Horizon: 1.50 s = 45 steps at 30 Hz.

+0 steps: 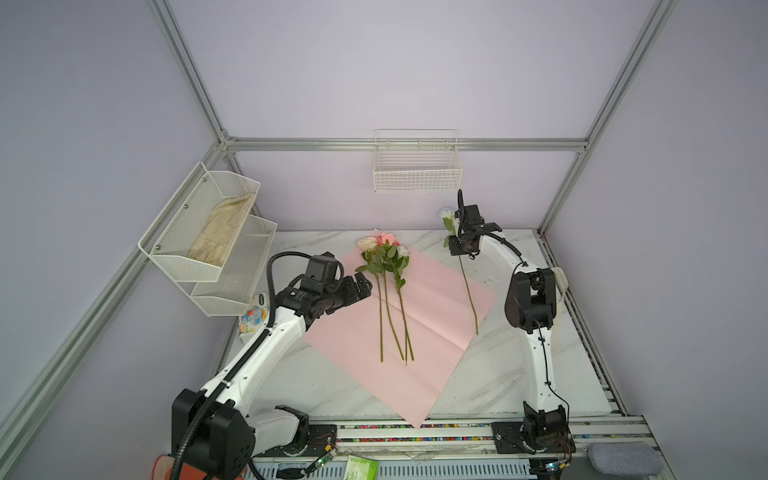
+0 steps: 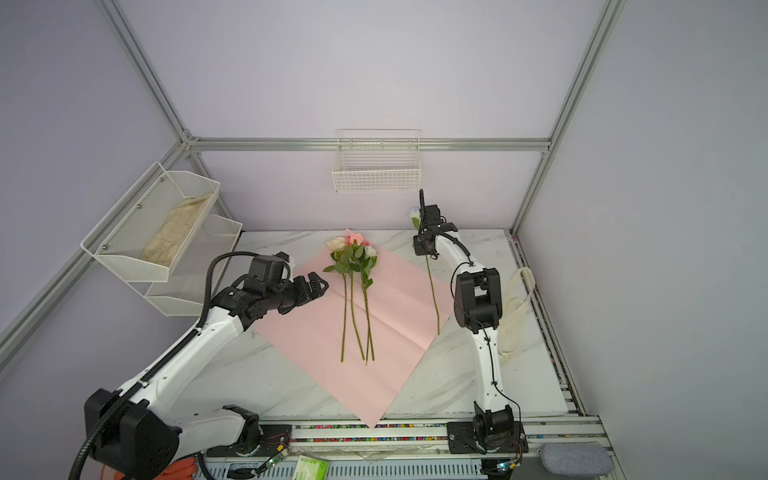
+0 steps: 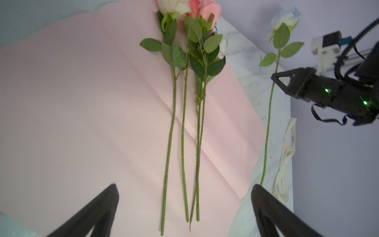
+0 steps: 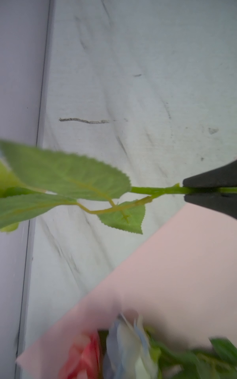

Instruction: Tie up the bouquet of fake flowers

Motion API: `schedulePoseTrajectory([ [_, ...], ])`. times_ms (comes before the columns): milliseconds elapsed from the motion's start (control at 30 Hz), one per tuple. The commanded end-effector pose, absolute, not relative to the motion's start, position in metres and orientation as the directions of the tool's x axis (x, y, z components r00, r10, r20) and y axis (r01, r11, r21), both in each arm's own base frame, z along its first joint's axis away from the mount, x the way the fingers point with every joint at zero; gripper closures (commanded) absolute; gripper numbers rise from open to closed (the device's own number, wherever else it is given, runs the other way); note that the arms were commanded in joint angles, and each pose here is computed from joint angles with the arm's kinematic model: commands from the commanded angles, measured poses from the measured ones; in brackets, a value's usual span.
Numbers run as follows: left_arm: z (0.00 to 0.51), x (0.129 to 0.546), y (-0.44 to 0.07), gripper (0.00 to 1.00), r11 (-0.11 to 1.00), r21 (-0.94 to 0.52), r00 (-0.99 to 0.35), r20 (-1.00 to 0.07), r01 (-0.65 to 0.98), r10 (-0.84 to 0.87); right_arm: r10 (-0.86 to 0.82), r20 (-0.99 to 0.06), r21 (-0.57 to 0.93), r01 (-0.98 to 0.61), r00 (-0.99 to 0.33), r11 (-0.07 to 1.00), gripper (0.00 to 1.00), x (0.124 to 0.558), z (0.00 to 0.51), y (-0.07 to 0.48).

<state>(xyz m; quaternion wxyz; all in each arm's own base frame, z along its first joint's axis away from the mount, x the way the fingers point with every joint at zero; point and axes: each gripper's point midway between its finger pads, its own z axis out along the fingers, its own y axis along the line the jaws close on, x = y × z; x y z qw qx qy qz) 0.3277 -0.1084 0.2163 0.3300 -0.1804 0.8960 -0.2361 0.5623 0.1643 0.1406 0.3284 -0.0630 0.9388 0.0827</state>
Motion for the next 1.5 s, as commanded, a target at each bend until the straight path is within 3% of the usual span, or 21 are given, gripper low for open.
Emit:
schedulePoseTrajectory([
  [0, 0.202, 0.317, -0.077, 0.00, 0.805, -0.530, -0.661, -0.508, -0.265, -0.553, 0.031, -0.673, 0.367, -0.298, -0.739, 0.881, 0.97, 0.519, 0.185, 0.268],
  [167, 0.207, 0.309, -0.066, 0.00, 0.803, -0.531, -0.640, -0.523, -0.272, -0.563, 0.152, -0.656, 0.533, -0.311, -0.739, 0.787, 0.98, 0.483, 0.189, 0.360],
  [267, 0.202, 0.307, -0.067, 0.00, 0.801, -0.533, -0.654, -0.508, -0.273, -0.561, 0.166, -0.632, 0.544, -0.281, -0.757, 0.791, 0.98, 0.474, 0.170, 0.397],
  [567, 0.199, 0.301, -0.065, 0.00, 0.804, -0.527, -0.658, -0.506, -0.276, -0.558, 0.113, -0.584, 0.466, -0.218, -0.804, 0.857, 0.96, 0.482, 0.093, 0.423],
  [733, 0.198, 0.302, -0.068, 0.00, 0.801, -0.534, -0.666, -0.498, -0.269, -0.556, 0.127, -0.592, 0.409, -0.161, -0.796, 0.898, 0.89, 0.493, 0.066, 0.414],
  [1067, 0.198, 0.302, -0.081, 0.00, 0.795, -0.563, -0.707, -0.467, -0.225, -0.531, 0.063, -0.613, 0.429, -0.264, -0.787, 0.864, 0.64, 0.479, 0.114, 0.420],
  [1300, 0.188, 0.295, -0.091, 0.00, 0.786, -0.584, -0.749, -0.425, -0.203, -0.509, 0.093, -0.606, 0.497, -0.284, -0.790, 0.820, 0.59, 0.410, 0.171, 0.374],
  [1467, 0.171, 0.284, -0.106, 0.00, 0.761, -0.625, -0.801, -0.359, -0.175, -0.479, 0.190, -0.507, 0.575, -0.165, -0.841, 0.801, 0.57, 0.338, 0.160, 0.316],
])
